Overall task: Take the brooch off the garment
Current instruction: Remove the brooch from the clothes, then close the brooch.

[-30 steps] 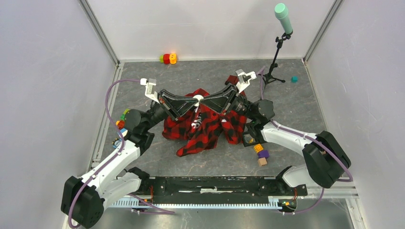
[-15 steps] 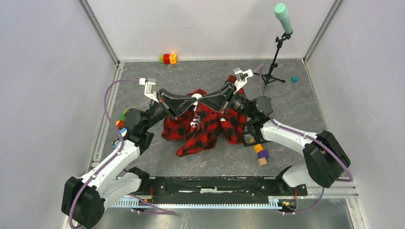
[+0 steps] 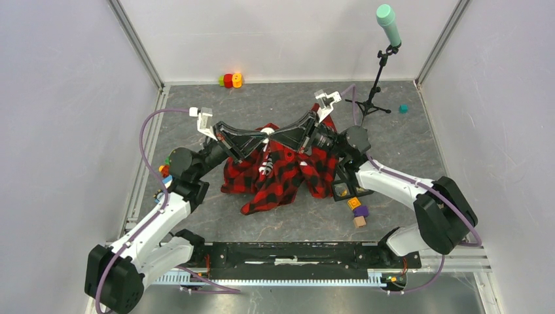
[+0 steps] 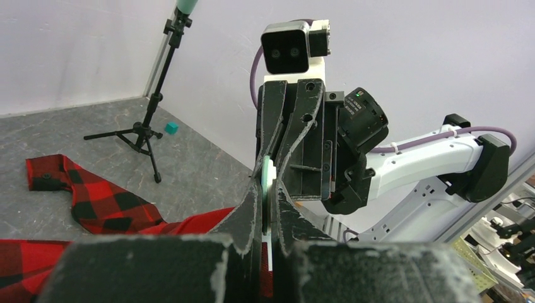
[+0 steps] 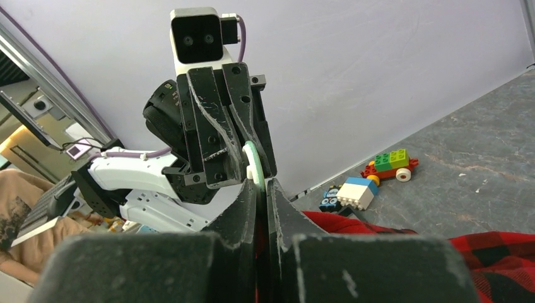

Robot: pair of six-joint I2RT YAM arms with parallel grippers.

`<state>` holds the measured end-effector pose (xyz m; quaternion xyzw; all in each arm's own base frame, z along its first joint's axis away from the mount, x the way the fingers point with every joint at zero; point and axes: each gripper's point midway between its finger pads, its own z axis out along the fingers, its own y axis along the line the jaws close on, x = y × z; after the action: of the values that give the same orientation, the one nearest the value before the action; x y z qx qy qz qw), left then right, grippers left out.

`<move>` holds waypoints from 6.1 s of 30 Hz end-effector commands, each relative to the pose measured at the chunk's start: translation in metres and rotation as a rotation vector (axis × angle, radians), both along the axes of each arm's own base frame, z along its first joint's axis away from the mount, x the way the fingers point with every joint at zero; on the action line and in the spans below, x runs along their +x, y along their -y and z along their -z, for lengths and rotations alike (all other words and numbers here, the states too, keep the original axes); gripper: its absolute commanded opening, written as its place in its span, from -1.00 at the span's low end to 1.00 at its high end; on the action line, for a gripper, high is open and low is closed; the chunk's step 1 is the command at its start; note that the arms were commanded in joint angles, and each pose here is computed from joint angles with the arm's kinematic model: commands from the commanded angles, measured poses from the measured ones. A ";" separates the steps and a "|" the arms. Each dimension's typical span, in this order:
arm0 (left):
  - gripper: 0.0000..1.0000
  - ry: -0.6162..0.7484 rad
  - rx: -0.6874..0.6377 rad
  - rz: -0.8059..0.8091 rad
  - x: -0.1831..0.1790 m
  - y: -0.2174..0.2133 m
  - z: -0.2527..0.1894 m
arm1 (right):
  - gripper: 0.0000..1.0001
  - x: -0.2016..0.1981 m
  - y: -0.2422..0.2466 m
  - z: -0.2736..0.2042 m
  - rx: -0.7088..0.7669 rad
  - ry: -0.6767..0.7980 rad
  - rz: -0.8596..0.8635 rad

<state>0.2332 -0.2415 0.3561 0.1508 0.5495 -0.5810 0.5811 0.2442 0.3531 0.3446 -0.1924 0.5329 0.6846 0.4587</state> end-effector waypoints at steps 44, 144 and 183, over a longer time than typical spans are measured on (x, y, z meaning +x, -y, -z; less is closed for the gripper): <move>-0.95 -0.118 0.590 -0.467 0.032 -0.072 0.062 | -0.70 0.055 0.043 0.045 -0.268 0.094 0.216; -0.95 -0.029 -0.104 0.135 -0.047 -0.004 -0.044 | -0.84 -0.006 -0.016 -0.013 -0.070 0.010 0.089; -0.95 0.154 -0.123 -0.086 -0.047 -0.034 -0.044 | -0.64 0.029 0.015 0.034 -0.029 -0.259 0.339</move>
<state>0.2114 -0.2200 0.3438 0.0954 0.5743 -0.5676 0.5822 0.2262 0.3621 0.3282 -0.0988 0.5917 0.6727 0.4332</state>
